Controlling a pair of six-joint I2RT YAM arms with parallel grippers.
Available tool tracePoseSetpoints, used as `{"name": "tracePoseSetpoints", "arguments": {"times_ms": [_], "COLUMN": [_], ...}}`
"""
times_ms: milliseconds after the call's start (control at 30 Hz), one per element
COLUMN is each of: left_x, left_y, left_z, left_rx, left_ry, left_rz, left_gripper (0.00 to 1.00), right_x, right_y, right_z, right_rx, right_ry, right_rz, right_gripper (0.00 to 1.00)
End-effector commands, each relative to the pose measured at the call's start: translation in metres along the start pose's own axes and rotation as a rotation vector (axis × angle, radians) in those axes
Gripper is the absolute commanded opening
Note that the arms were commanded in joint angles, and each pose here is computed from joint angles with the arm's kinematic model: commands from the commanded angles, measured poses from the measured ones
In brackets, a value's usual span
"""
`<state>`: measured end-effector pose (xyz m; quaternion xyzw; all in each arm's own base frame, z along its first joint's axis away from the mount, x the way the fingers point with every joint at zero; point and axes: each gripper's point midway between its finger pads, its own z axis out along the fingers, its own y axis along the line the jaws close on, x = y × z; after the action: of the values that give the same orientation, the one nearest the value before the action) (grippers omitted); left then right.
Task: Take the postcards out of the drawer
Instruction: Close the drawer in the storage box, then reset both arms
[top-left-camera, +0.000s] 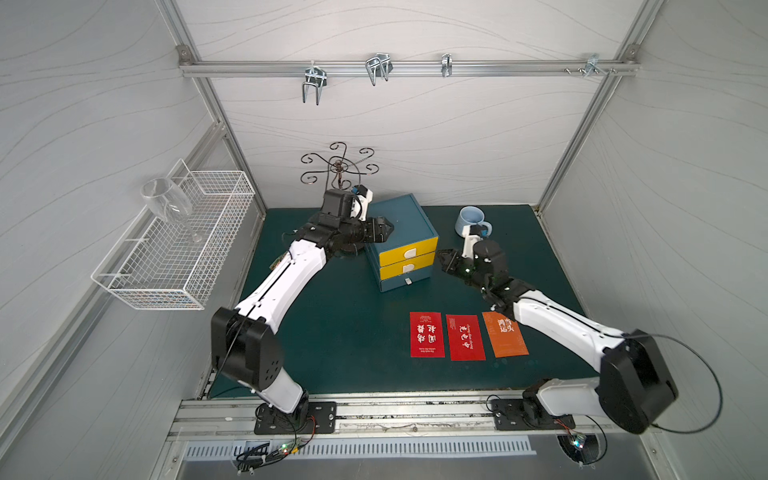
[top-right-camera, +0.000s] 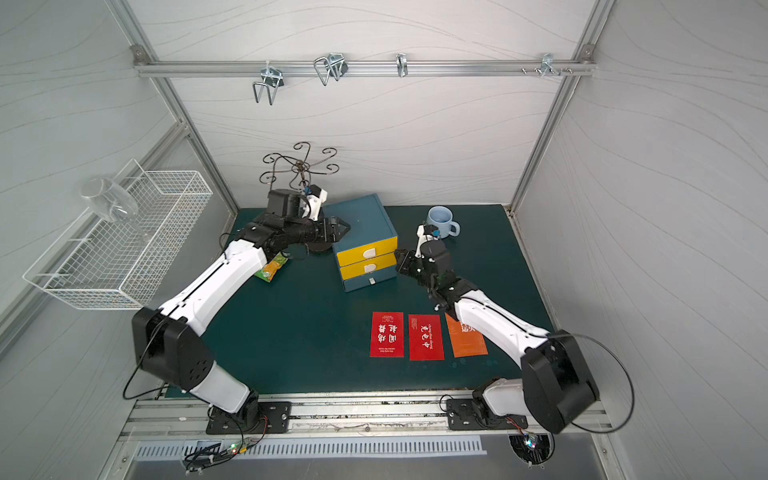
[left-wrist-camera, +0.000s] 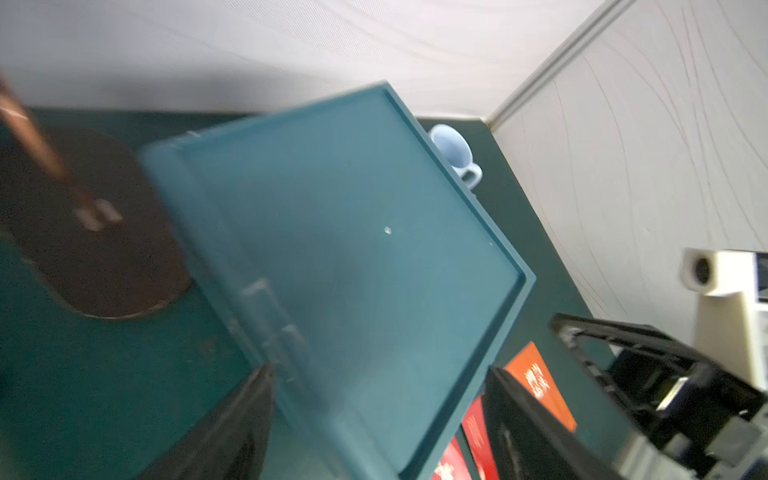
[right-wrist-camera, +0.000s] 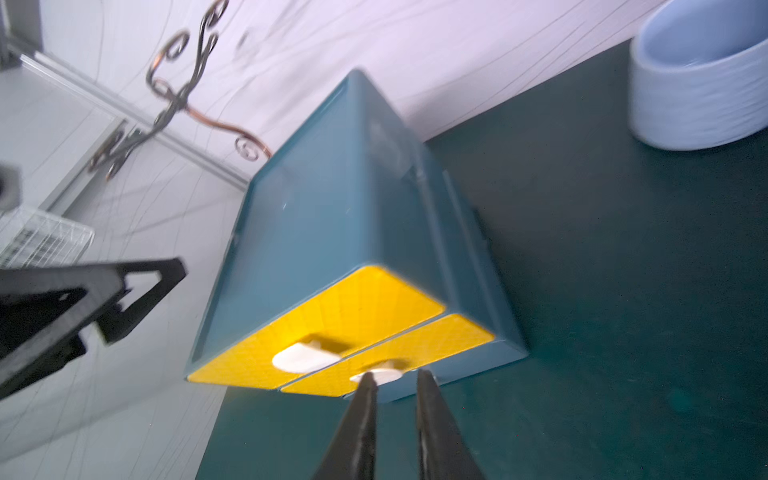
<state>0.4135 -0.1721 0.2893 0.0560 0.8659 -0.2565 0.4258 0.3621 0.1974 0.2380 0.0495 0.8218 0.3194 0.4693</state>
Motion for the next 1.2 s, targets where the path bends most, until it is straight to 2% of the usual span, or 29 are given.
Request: {"name": "tracePoseSetpoints", "arguments": {"times_ms": [0, 67, 133, 200, 267, 333, 400, 433, 500, 533, 600, 667, 700, 833, 867, 900, 967, 1033, 1100, 1167], "left_x": [-0.022, 0.0, 0.022, 0.056, 0.087, 0.117, 0.135, 0.137, 0.131, 0.125, 0.124, 0.124, 0.128, 0.14, 0.132, 0.138, 0.134, 0.14, 0.136, 0.14], "left_y": [0.048, 0.096, 0.146, 0.187, 0.221, 0.241, 0.255, 0.262, 0.265, 0.265, 0.266, 0.26, 0.253, 0.244, 0.243, 0.244, 0.244, 0.244, 0.244, 0.244], "left_z": [-0.038, -0.048, -0.059, -0.057, -0.053, -0.044, -0.037, -0.033, -0.035, -0.033, -0.025, -0.011, -0.007, -0.001, -0.003, -0.001, -0.002, -0.002, -0.003, -0.003], "left_rx": [-0.23, -0.412, -0.592, -0.673, -0.737, -0.77, -0.799, -0.81, -0.819, -0.792, -0.736, -0.678, -0.635, -0.558, -0.559, -0.561, -0.563, -0.564, -0.562, -0.562], "left_ry": [-0.209, -0.24, -0.255, -0.204, -0.17, -0.126, -0.129, -0.164, -0.19, -0.257, -0.276, -0.281, -0.238, -0.287, -0.338, -0.274, -0.321, -0.276, -0.312, -0.282], "left_rz": [0.055, 0.089, 0.087, 0.079, 0.057, 0.069, 0.062, 0.056, 0.028, 0.011, -0.019, 0.039, 0.042, 0.095, 0.11, 0.085, 0.102, 0.088, 0.099, 0.09], "left_gripper": [0.9, 0.96, 0.98, 0.98, 0.98, 0.98, 0.99, 0.98, 0.98, 0.99, 0.99, 0.99, 0.99, 0.99, 0.99, 0.99, 0.99, 0.99, 0.99, 0.99], "right_x": [0.012, 0.003, 0.003, 0.01, 0.025, 0.038, 0.035, 0.027, 0.018, 0.023, 0.028, 0.028, 0.028, 0.032, 0.033, 0.032, 0.033, 0.032, 0.032, 0.032], "right_y": [-0.079, -0.116, -0.147, -0.176, -0.201, -0.216, -0.215, -0.211, -0.211, -0.224, -0.225, -0.23, -0.229, -0.224, -0.224, -0.224, -0.223, -0.224, -0.224, -0.223], "right_z": [-0.022, -0.031, -0.034, -0.031, -0.022, -0.013, -0.003, 0.001, 0.006, 0.01, 0.008, 0.002, 0.0, 0.009, 0.009, 0.01, 0.01, 0.01, 0.01, 0.01], "right_rx": [0.236, 0.331, 0.398, 0.484, 0.536, 0.525, 0.49, 0.469, 0.429, 0.44, 0.387, 0.399, 0.39, 0.345, 0.348, 0.344, 0.341, 0.341, 0.341, 0.341], "right_ry": [0.095, 0.072, 0.075, 0.069, 0.075, 0.074, 0.079, 0.017, -0.07, -0.059, -0.082, -0.151, -0.154, -0.094, -0.082, -0.089, -0.091, -0.093, -0.092, -0.094], "right_rz": [-0.153, -0.19, -0.254, -0.367, -0.449, -0.434, -0.448, -0.465, -0.488, -0.451, -0.435, -0.434, -0.423, -0.437, -0.433, -0.44, -0.442, -0.445, -0.445, -0.444], "right_gripper": [0.4, 0.53, 0.74, 0.86, 0.94, 0.97, 0.99, 0.99, 0.99, 0.99, 0.99, 0.99, 0.99, 0.99, 0.99, 0.99, 0.99, 0.99, 0.99, 0.99]}}
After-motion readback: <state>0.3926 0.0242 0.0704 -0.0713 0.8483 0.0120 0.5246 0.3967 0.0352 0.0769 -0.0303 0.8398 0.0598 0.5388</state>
